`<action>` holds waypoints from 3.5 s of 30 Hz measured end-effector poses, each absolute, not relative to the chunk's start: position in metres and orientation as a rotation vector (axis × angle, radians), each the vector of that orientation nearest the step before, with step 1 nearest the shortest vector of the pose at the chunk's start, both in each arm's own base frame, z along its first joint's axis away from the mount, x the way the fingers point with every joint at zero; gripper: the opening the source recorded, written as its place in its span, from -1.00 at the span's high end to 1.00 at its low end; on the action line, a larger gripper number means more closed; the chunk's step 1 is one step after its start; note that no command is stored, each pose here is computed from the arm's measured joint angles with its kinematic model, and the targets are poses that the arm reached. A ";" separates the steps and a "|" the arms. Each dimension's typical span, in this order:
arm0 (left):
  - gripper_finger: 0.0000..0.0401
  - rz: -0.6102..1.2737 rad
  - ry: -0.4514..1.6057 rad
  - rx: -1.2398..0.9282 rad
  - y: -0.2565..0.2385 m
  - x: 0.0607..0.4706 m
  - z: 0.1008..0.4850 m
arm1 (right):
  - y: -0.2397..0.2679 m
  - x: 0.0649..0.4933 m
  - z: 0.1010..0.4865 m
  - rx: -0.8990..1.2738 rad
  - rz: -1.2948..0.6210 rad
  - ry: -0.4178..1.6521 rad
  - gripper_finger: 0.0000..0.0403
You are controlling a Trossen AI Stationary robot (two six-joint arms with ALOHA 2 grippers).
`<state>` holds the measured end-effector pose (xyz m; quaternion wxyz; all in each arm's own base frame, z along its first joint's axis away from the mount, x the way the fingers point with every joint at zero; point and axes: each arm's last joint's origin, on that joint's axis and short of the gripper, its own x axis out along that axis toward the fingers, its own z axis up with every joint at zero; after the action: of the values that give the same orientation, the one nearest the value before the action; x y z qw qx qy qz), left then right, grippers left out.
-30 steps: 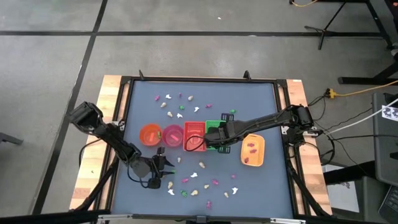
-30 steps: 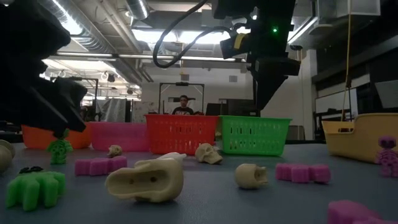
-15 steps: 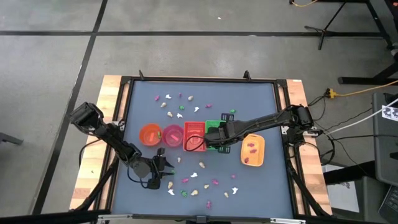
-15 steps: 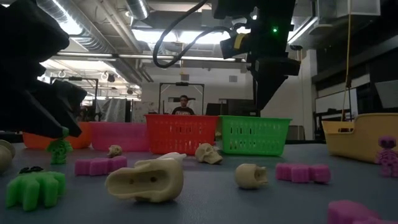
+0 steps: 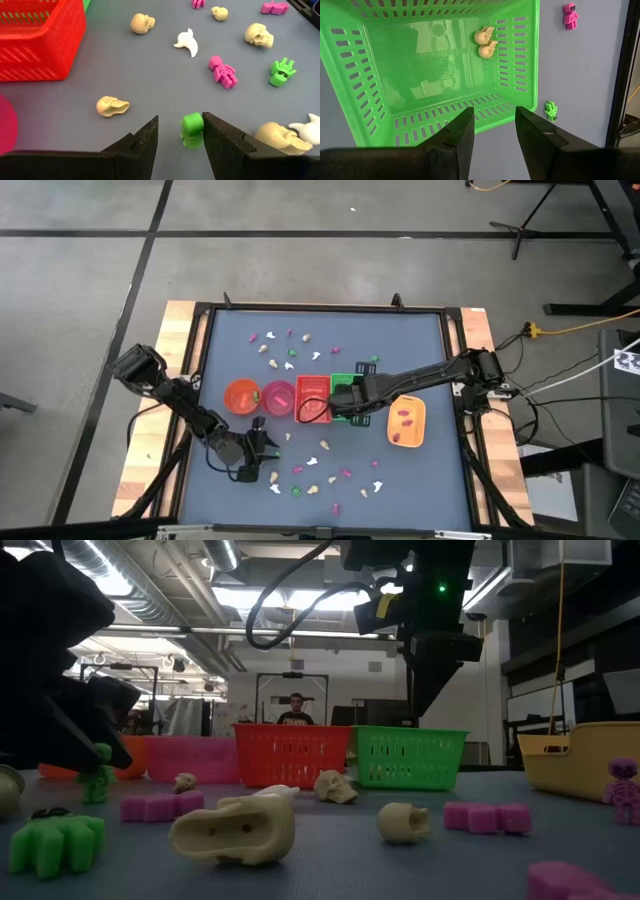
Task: Sort Halloween decoration
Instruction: Put the green skeleton toy into the orange bowl
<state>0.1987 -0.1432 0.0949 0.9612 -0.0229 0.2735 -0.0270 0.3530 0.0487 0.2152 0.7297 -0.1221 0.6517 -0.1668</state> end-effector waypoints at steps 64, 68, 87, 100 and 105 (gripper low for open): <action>0.87 0.038 0.208 -0.166 -0.095 0.202 0.191 | 0.054 0.239 0.293 -0.372 -0.455 1.167 0.29; 0.87 0.058 0.201 -0.171 -0.086 0.194 0.202 | 0.051 0.229 0.300 -0.341 -0.451 1.097 0.29; 0.87 0.245 0.502 -0.533 -0.051 0.129 0.200 | 0.041 0.199 0.328 -0.298 -0.496 0.959 0.29; 0.87 0.555 0.688 -0.381 -0.025 0.100 0.181 | 0.042 0.199 0.327 -0.283 -0.466 0.977 0.29; 0.82 0.566 0.689 -0.390 -0.024 0.100 0.181 | 0.042 0.201 0.328 -0.326 -0.440 0.979 0.29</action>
<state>0.1001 -0.0240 0.1808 0.8840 -0.1873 0.3310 0.2718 0.2006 0.0422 0.3277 0.8467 -0.1546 0.4645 -0.2085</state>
